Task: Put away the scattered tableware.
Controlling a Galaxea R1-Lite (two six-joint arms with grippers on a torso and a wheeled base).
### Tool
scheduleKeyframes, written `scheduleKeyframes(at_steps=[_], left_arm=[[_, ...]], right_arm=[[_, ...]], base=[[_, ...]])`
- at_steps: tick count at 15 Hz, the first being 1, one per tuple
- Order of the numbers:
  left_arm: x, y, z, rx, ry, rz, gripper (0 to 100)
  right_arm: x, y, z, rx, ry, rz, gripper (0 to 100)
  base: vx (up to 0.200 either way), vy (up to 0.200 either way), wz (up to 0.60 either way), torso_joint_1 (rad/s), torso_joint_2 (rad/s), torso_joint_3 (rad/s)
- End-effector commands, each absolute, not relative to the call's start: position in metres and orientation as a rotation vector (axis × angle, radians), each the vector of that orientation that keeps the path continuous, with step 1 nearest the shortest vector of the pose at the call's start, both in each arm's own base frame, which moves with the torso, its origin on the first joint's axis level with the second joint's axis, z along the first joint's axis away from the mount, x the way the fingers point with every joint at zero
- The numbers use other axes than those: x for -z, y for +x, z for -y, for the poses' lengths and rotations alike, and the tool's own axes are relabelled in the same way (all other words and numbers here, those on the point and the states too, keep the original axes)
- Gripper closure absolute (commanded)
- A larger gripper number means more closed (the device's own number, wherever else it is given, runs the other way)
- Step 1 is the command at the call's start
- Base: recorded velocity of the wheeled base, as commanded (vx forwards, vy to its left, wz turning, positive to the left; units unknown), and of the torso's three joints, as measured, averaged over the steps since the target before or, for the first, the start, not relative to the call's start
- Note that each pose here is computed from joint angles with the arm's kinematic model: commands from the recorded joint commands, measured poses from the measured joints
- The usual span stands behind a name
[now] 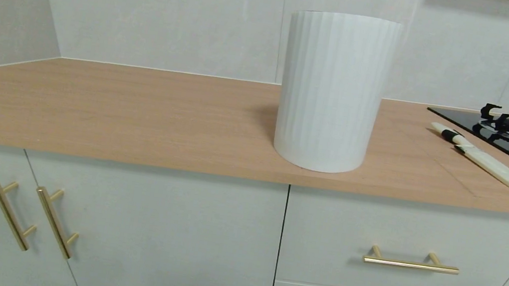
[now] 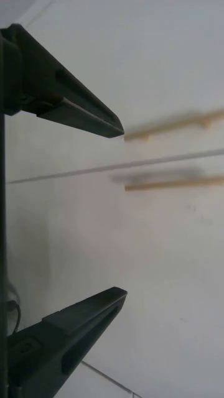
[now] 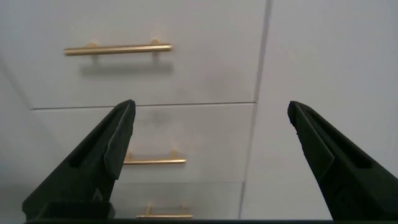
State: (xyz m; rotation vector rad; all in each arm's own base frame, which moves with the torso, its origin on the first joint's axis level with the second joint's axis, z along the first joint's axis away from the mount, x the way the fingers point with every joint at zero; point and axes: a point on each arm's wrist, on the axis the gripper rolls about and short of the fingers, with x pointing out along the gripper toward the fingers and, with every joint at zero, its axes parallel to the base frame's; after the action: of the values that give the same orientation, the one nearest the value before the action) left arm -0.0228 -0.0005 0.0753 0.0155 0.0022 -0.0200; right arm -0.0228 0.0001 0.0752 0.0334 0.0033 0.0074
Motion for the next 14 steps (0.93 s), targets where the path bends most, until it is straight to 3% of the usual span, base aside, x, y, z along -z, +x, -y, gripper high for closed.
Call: scheduleKeyframes(at_steps=[1, 3, 14], left_arm=[[-0.0756, -0.0229, 0.0005, 0.02, 0.015, -0.001, 0], [-0.0752, -0.0228, 0.0005, 0.02, 0.012, -0.003, 0], [-0.0752, -0.0228, 0.0005, 0.02, 0.009, -0.003, 0]], right_arm=[[-0.0752, -0.0228, -0.0001, -0.008, 0.032, -0.003, 0], [-0.0752, -0.0228, -0.0001, -0.008, 0.032, -0.003, 0], [-0.0752, -0.0228, -0.0001, -0.008, 0.032, -0.003, 0]], base=[[0.0, -0.2, 0.0, 0.007, 0.01, 0.002], [0.0, -0.2, 0.0, 0.0, 0.0, 0.0], [0.0, 0.0, 0.0, 0.0, 0.0, 0.0]])
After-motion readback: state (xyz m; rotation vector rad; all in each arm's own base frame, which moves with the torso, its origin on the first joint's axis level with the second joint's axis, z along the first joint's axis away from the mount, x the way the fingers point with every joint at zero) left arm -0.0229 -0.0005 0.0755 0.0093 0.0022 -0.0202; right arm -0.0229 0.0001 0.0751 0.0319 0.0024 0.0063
